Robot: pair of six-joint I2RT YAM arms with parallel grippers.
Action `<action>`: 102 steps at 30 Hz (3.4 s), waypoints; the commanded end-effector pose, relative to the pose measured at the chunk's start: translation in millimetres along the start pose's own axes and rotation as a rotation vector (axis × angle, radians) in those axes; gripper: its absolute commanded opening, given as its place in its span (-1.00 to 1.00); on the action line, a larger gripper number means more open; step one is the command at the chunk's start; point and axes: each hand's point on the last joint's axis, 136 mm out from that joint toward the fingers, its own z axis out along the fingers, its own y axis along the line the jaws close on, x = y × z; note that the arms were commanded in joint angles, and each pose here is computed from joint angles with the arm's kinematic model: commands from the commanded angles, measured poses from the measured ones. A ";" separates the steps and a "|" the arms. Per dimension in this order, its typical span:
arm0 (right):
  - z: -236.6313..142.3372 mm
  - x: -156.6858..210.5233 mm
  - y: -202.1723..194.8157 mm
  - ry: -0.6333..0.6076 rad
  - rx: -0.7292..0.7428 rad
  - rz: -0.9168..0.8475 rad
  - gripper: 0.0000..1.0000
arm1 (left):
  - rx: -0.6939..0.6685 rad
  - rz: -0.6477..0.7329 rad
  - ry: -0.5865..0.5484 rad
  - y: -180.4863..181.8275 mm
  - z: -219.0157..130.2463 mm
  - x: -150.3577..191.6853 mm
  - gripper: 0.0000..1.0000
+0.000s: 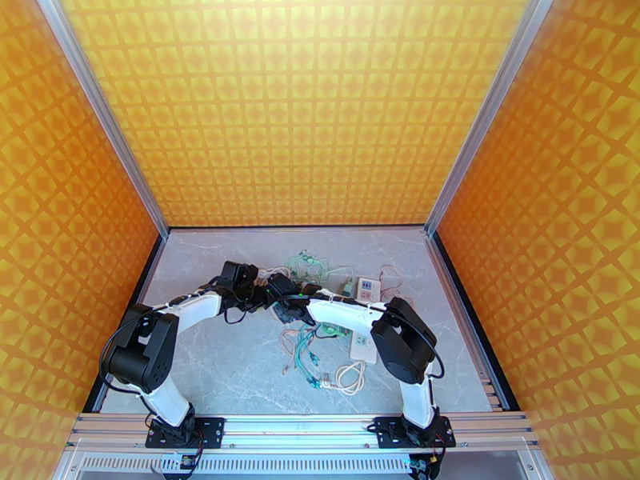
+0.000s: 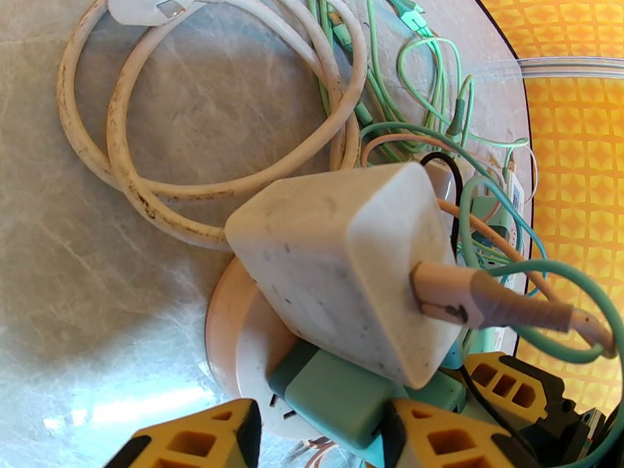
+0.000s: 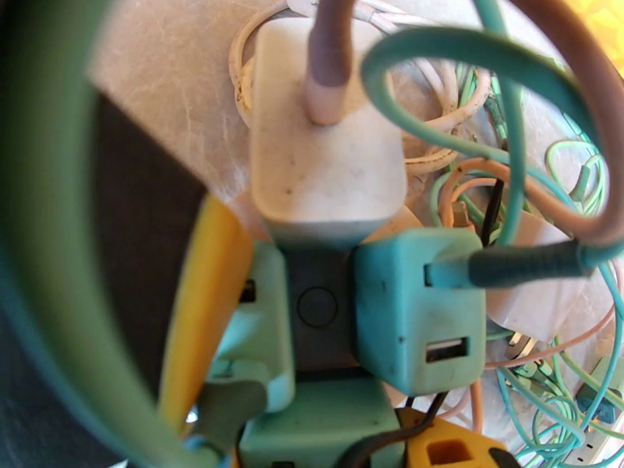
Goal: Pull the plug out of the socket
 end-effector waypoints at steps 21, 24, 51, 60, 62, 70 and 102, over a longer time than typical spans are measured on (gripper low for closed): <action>-18.1 -16.2 -23.2 -0.084 -0.283 0.313 -0.44 | -0.207 -0.072 0.129 58.7 13.5 43.6 -0.10; -15.2 -14.6 -21.8 -0.073 -0.280 0.303 -0.44 | -0.207 -0.073 0.128 58.7 13.9 43.5 -0.10; -20.4 -12.9 22.7 -0.036 -0.084 -0.003 -0.43 | -0.237 -0.069 0.164 68.0 19.9 49.3 -0.10; -31.7 -26.0 -9.3 -0.089 -0.289 0.275 -0.42 | -0.256 -0.060 0.172 72.0 19.5 53.8 -0.10; -31.7 -26.8 -10.9 -0.092 -0.299 0.287 -0.41 | -0.255 -0.058 0.173 71.3 19.9 54.1 -0.10; -35.7 -25.1 -22.3 -0.088 -0.231 0.268 -0.39 | -0.255 -0.054 0.169 68.1 19.1 51.8 -0.10; -181.5 -111.0 -74.8 -0.406 -0.130 0.227 -0.33 | -0.433 -0.118 -0.029 113.1 -66.9 13.6 -0.10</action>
